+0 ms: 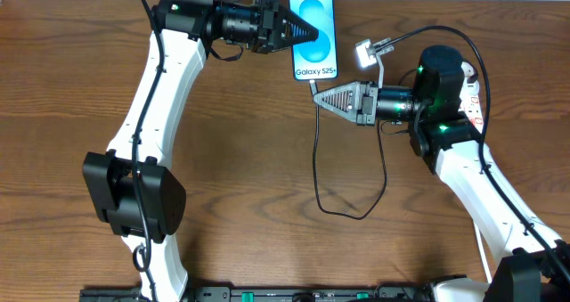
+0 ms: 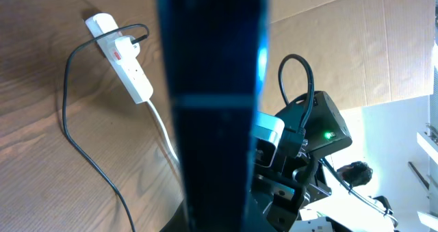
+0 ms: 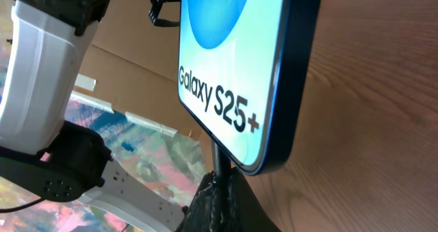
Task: Plug charger to phone and switch on socket
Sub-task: 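Align the plug under the port of the phone held by left gripper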
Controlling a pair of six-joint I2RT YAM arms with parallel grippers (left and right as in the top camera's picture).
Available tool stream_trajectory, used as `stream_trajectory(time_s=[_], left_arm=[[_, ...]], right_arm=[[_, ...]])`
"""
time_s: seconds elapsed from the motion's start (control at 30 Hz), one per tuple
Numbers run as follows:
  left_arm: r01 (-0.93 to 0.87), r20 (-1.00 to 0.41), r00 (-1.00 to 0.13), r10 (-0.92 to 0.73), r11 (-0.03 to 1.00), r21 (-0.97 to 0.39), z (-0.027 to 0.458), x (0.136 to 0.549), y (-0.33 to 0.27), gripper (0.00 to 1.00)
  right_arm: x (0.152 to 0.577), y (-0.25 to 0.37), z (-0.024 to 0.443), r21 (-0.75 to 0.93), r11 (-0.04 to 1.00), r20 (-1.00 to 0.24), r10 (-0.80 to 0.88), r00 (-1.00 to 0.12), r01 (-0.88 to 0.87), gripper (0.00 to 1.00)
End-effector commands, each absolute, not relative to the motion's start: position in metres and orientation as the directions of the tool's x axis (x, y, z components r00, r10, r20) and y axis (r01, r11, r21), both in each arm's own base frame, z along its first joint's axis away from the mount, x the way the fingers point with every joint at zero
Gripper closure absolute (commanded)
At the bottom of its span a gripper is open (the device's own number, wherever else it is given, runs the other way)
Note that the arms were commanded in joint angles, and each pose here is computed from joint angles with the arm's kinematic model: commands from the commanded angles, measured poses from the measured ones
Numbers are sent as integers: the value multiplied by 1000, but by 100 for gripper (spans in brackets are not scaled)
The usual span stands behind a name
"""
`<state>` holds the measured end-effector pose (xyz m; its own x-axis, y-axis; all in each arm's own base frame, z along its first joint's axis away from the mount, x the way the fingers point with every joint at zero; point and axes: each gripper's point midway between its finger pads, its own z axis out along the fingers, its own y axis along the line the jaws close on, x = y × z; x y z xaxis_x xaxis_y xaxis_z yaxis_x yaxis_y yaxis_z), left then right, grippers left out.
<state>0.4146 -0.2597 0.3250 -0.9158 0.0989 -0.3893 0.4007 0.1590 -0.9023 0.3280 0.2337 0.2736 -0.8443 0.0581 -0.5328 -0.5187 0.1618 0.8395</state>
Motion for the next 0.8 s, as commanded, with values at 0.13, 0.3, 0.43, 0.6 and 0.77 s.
stream_trajectory(time_s=[0.13,0.3,0.43,0.6,0.77], left_arm=[[447,-437,-894,96,124,-886,340,416,-256,93],[437,-431,-900,71,135,-889,341,422,-246,93],[417,-412,-909,61,140,-898,341,424,-243,93],[411,-407,-911,63,136,-901,341,424,-243,93],[397,-391,-917,74,109,-911,345,419,-244,93]], right_arm=[[323,229,286,834,136,-545,48,-837,-535,99],[322,229,286,833,129,-546,41,-837,-537,99],[322,229,286,833,129,-546,42,-837,-537,99],[322,229,286,833,132,-546,44,-837,-537,99],[325,229,285,837,142,-539,54,-840,-528,99]])
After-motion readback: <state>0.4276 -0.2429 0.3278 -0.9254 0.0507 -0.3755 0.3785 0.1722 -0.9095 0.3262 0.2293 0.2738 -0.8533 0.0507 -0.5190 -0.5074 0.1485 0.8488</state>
